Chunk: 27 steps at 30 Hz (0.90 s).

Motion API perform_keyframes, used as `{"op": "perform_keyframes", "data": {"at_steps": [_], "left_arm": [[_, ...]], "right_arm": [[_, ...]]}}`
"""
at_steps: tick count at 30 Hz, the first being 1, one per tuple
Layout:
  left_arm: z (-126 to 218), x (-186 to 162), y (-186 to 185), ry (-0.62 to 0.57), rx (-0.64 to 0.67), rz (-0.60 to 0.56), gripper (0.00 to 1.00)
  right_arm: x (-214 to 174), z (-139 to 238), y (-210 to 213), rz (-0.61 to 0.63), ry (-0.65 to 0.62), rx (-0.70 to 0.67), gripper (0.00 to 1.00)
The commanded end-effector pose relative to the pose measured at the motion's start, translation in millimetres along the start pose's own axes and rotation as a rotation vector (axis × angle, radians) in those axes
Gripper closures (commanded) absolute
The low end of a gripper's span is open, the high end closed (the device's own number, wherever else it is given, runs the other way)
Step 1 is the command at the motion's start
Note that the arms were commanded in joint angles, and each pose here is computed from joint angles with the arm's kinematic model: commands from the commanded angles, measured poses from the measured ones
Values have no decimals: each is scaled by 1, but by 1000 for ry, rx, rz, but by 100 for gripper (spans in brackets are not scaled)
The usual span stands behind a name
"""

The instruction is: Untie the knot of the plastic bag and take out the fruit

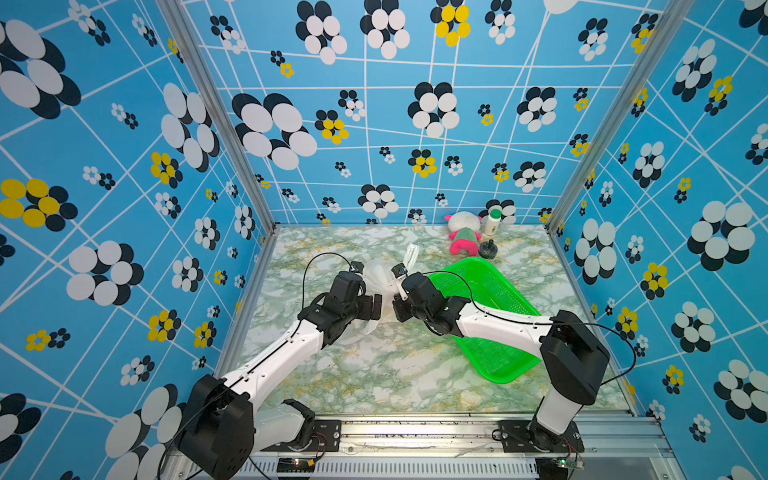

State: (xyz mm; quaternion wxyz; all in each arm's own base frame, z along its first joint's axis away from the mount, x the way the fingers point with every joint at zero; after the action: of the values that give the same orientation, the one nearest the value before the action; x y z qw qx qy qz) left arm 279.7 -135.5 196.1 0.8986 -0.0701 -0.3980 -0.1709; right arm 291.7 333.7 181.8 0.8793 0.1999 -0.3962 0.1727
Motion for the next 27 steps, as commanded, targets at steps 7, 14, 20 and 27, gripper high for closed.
{"op": "perform_keyframes", "data": {"at_steps": [7,14,20,27], "left_arm": [[-18,-1,2,54,50,-27,3],[-17,22,7,34,106,-22,81],[-17,24,8,21,126,-24,100],[3,4,39,9,252,103,100]], "right_arm": [[5,5,7,-3,-6,34,100],[2,2,6,-2,1,29,100],[-2,3,1,-1,-3,-1,100],[-5,6,-15,-50,-22,-45,100]]}}
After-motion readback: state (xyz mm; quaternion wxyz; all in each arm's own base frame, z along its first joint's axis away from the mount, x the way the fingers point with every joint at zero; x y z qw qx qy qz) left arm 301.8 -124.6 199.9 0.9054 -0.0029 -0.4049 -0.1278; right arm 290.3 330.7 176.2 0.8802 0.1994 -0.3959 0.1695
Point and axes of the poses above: each gripper's point midway between its finger pads, its own z axis back along the fingers, its own y axis along the line the jaws close on, x = y × z, the point moved 7 cm from there along z, back along the fingers, and after that the axes turned 11 degrees about -z, right-handed, at the moved point
